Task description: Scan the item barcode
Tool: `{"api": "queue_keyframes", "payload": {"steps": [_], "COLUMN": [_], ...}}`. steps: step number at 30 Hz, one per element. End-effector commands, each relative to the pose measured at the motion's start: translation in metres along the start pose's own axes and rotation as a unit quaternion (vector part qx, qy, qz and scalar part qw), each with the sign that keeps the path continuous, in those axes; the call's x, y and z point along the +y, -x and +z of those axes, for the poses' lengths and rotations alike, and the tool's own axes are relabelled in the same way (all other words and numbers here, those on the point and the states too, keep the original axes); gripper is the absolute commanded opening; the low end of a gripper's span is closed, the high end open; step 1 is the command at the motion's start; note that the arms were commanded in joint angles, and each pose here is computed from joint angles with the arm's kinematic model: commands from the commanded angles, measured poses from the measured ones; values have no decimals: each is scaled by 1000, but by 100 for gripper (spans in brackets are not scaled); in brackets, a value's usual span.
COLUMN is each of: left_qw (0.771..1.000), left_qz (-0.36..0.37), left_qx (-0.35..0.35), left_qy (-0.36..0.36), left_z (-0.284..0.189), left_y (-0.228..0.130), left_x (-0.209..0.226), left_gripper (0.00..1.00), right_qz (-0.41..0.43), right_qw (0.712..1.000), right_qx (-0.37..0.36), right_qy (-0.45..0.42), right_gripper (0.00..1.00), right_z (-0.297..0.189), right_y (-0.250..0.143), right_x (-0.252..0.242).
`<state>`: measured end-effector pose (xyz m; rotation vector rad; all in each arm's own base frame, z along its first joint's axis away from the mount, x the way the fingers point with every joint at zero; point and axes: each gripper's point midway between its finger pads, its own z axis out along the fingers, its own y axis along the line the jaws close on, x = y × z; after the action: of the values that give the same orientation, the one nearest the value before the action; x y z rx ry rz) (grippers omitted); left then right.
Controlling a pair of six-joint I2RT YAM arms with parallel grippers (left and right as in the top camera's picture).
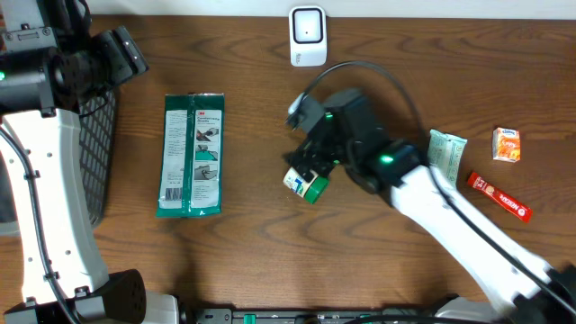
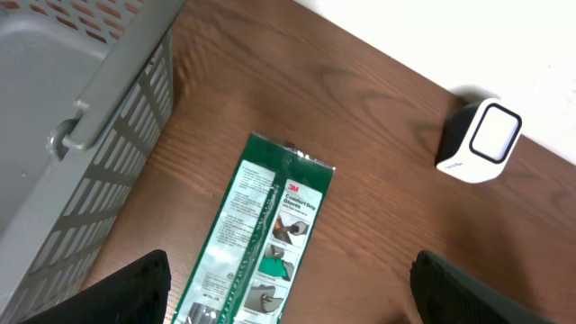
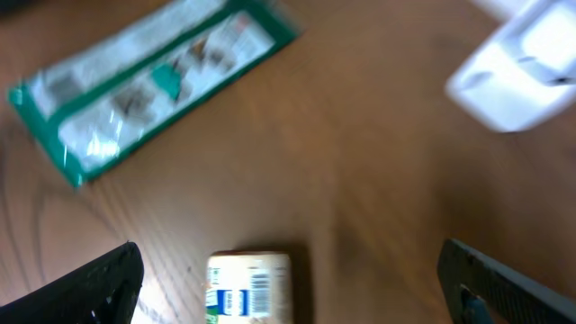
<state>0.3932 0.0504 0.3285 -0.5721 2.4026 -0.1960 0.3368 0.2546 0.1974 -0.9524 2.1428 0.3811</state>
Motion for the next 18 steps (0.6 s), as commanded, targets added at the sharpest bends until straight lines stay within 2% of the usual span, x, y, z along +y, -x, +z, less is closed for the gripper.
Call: {"api": "queue_keyframes", "payload": {"steps": [1,3,4,5,6,7,12,18], "left_qw": [1000,1000,1000,1000,1000,1000,1000,1000], "left_qz": [3,3,3,3,3,3,3,3], "left_qx": [1,1,1,1,1,1,1,1], "left_qy": [-2,-2,-2,-2,-2,-2,-2,-2], "left_z": [0,0,0,0,0,0,0,0], "left_y": [1,1,1,1,1,1,1,1], "left_x": [0,0,0,0,0,0,0,0], "left_gripper": [85,85,85,85,85,85,85,85], "right_qz": [80,120,148,165,182,199,255,289], "right_qw": [994,989,984,981,977,973,954,941], "right_qx": [-22,-27,-29,-27,-25,-21,15,55], "right_qy": [-64,-80,-92,-99,-108,-118,-156,-170], "right_gripper": [98,92,86,67,25,1,1,1], "right_z": [-33,-53,-65,-72,-80,-88,-109,-113], "right_y": [7,3,-1,-5,-11,-17,-52,-80], "right_x": [-33,-47,-56,-62,-69,-76,-106,-117]}}
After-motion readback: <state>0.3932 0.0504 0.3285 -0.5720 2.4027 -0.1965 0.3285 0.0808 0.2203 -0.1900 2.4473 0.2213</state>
